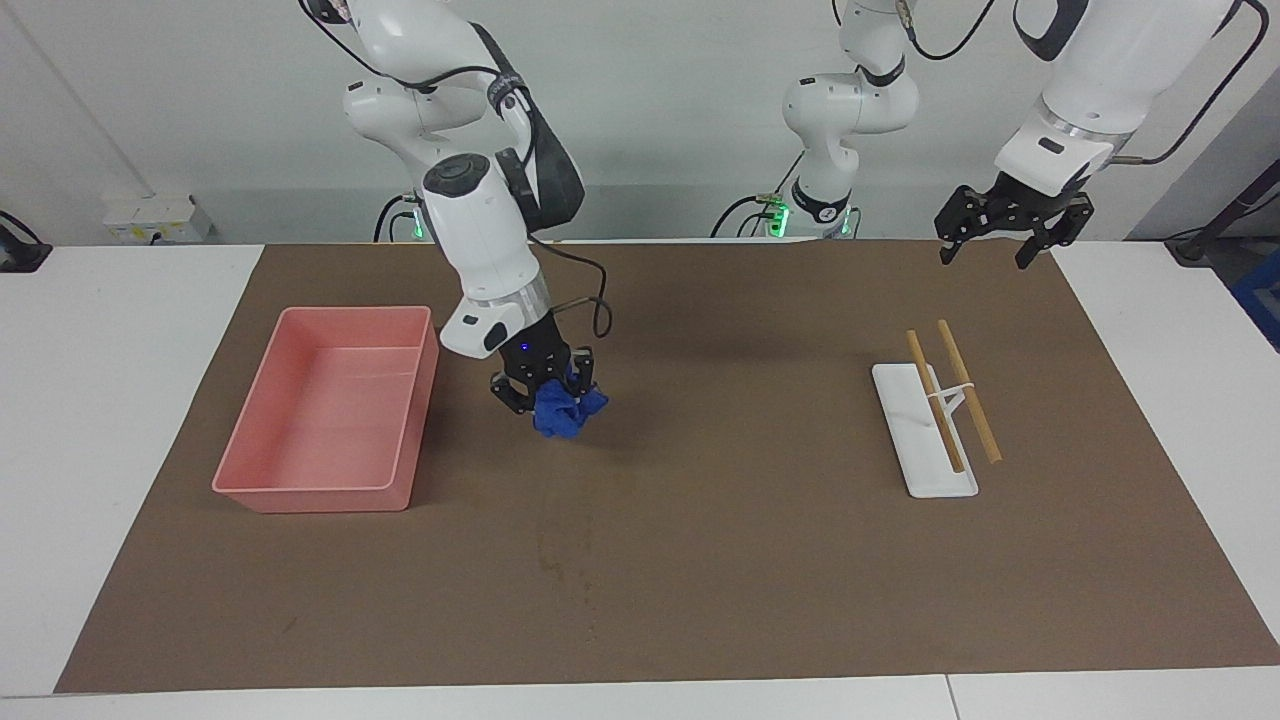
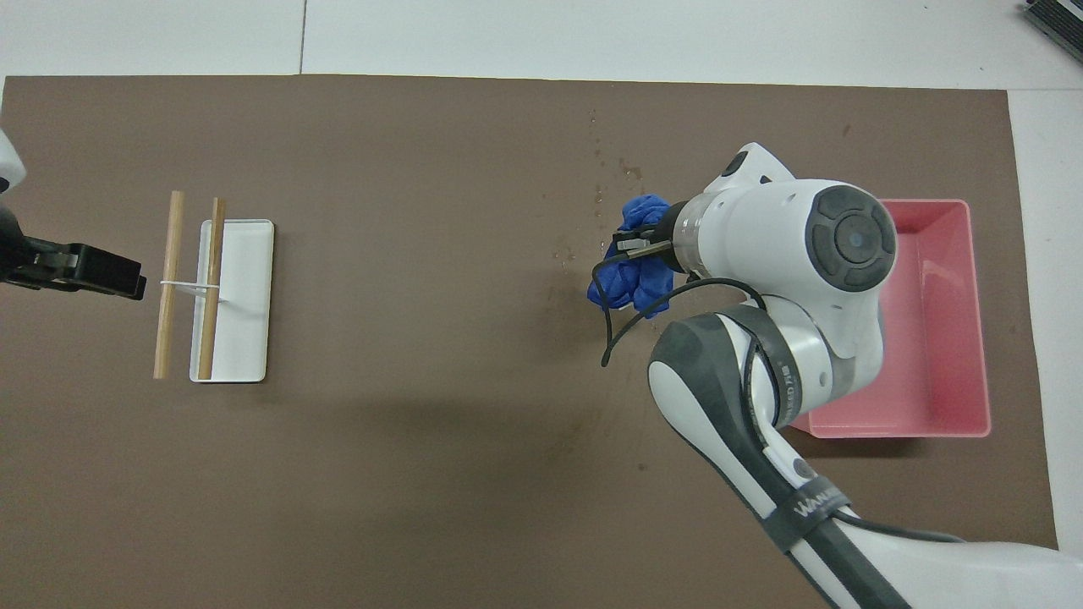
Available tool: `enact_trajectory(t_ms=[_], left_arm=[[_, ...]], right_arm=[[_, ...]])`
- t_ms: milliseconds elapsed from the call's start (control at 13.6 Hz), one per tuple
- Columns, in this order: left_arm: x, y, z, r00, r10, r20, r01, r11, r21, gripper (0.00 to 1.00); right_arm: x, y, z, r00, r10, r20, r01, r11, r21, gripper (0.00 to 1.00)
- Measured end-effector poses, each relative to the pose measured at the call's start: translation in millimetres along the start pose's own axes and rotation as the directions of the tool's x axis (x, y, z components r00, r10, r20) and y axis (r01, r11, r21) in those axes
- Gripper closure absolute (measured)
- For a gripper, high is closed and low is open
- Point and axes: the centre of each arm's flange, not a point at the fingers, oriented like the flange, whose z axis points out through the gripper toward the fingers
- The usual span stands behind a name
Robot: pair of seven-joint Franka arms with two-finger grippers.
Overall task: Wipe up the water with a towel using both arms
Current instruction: 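Carry the towel with the right gripper into the pink bin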
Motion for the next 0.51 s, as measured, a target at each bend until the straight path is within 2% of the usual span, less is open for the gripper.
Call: enact_trajectory(t_ms=[220,514], left_arm=[[0.0,0.0,0.0,1.0,0.0,0.0,0.0,1.0,0.0,0.0],[0.0,0.0,0.0,1.0,0.0,0.0,0.0,1.0,0.0,0.0]], right_arm=[[-7.4,31.9,-47.5,0.997,0.049,0.055,-0.048,0.998,-0.029,0.76],[-21.0,116.6,-93.0,0.976,0.19,0.111,-0.181,0.98,-0.084,0.76]])
